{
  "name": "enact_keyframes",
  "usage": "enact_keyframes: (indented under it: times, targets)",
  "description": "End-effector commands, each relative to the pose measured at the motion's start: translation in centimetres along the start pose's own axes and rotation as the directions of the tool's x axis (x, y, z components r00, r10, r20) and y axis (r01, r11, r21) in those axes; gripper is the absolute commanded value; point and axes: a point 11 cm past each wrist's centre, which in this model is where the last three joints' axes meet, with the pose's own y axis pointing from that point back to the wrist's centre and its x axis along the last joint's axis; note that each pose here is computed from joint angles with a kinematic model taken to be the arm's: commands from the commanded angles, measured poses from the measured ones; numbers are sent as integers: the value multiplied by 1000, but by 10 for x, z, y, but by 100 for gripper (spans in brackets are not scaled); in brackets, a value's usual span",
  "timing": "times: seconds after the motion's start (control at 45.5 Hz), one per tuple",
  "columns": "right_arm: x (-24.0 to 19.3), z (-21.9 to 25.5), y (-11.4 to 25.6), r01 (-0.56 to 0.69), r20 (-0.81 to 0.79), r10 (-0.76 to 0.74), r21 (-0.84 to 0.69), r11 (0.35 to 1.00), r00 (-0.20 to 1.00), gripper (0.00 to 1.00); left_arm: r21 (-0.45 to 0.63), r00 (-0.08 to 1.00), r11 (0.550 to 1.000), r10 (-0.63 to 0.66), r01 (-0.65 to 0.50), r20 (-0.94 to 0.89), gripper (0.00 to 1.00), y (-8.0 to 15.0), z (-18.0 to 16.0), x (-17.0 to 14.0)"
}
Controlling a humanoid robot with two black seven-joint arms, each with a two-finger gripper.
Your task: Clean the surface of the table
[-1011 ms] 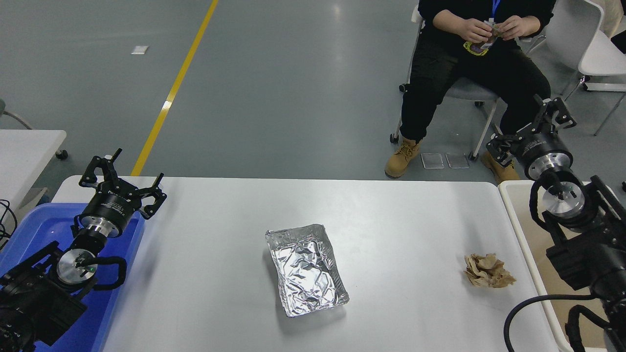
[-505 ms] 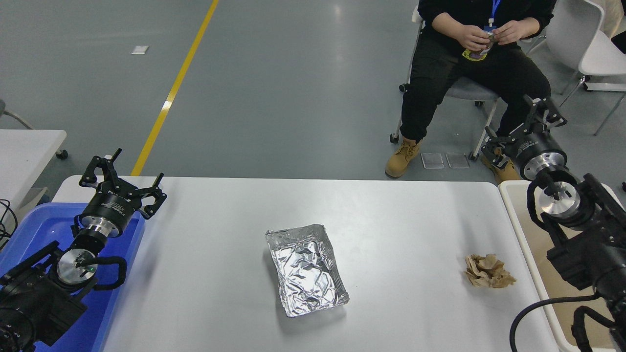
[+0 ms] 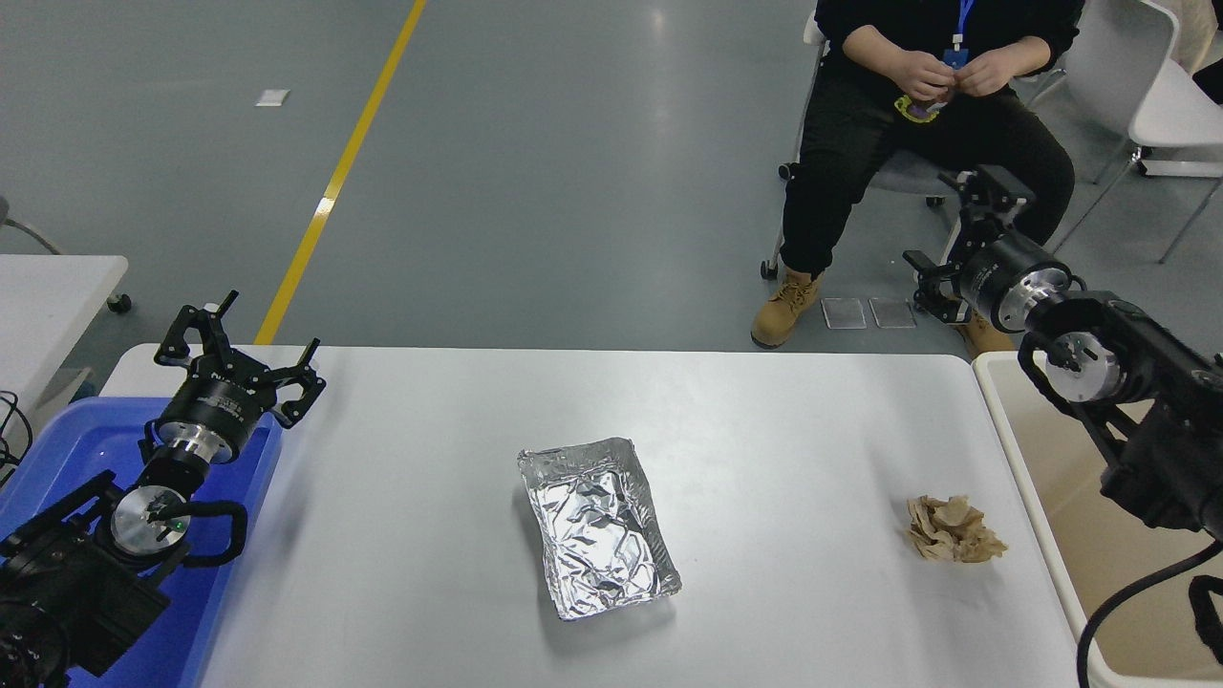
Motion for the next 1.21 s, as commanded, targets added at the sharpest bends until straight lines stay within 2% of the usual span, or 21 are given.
enact_keyframes:
  times: [0.0,0.132,0.352,0.769,0.901,1.055,1.187]
  targets:
    - [-21,-23,-6,156,-278,-179,-104,982,944,98,0,1000,1000,-1,1,-1,100,0,0,0]
    - [-40,-48,-8,285,-358,-323,-155,946,876,98,0,1000,1000,0,0,0,100,0,0,0]
    - [-59,-68,-12,322,-490,-400,-239,916,774,98,2,1000,1000,1,-1,1,100,0,0,0]
    - [-137,-34,-23,391,-594,-578,-425,816,559,98,0,1000,1000,0,0,1,100,0,0,0]
    - [-157,-21,-22,401,-613,-646,-507,763,455,98,0,1000,1000,0,0,0,100,0,0,0]
    - [-188,-13,-11,410,-607,-756,-642,648,245,98,1,1000,1000,0,0,-1,100,0,0,0]
    - [-200,-11,-9,379,-619,-773,-689,618,136,98,2,1000,1000,2,-2,0,100,0,0,1]
